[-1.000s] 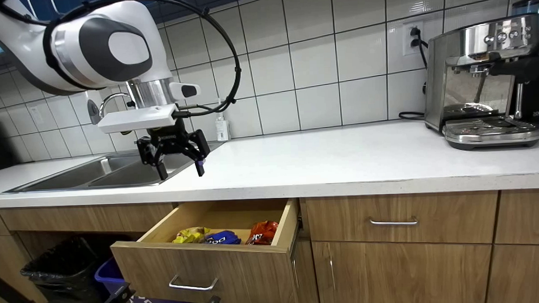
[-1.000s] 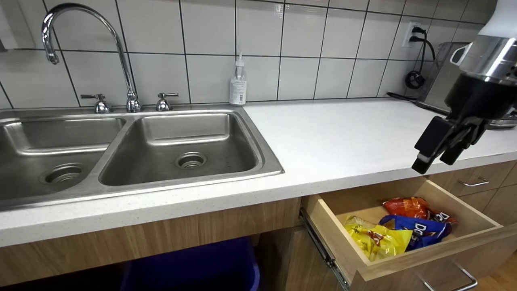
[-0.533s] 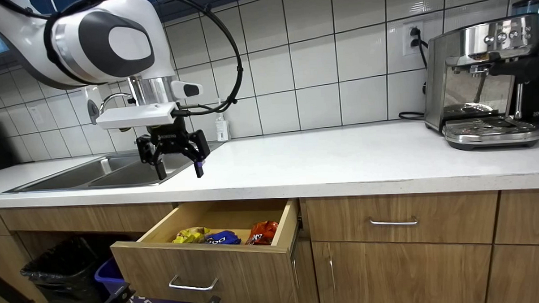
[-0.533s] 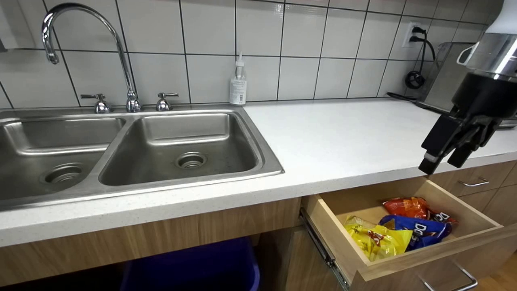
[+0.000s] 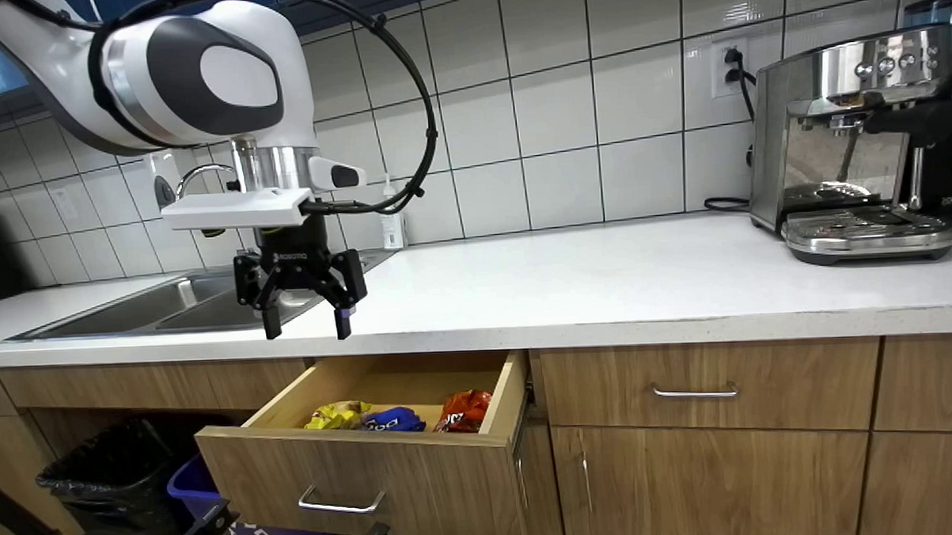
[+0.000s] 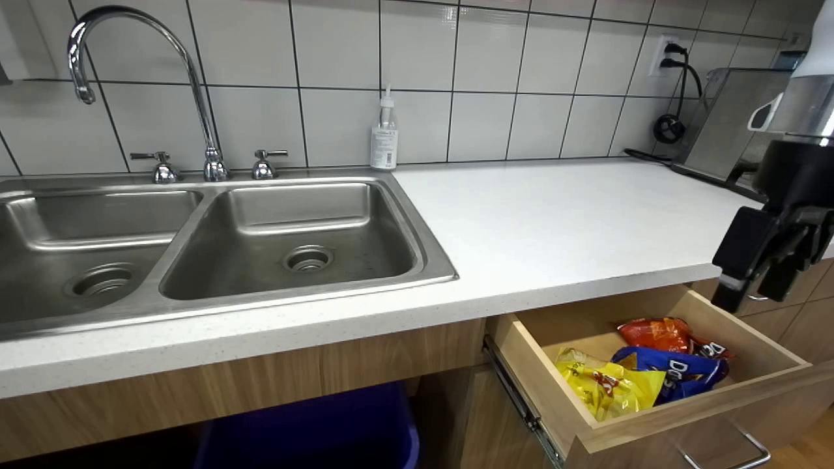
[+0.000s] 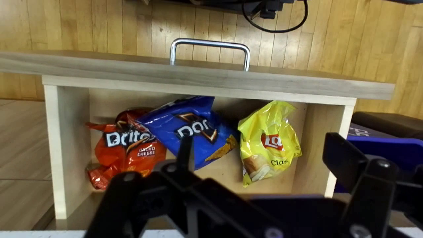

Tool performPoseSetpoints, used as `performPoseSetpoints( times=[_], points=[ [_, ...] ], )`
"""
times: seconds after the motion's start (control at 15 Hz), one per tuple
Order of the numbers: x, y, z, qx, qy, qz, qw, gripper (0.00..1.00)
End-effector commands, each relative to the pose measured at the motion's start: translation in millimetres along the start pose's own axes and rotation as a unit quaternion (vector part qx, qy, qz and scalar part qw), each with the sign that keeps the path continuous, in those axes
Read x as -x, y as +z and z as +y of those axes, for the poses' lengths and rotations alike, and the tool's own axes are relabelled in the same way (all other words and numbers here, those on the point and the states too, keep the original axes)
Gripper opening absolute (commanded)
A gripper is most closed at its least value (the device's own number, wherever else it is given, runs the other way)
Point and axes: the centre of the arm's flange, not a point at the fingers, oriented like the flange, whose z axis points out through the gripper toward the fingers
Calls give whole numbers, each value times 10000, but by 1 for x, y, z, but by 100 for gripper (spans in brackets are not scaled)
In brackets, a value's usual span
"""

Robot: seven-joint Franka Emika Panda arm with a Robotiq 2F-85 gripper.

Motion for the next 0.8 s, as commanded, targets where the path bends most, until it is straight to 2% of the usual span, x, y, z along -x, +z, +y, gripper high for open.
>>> performPoseSetpoints(
  times=[0.0,0.53,0.73],
  points=[
    [31,8,-1,-129,-80,-293,9995,100],
    [47,33,0,-213,34,-967,9951,100],
    [49,43,6,-192,114,-1097,9937,100]
  ],
)
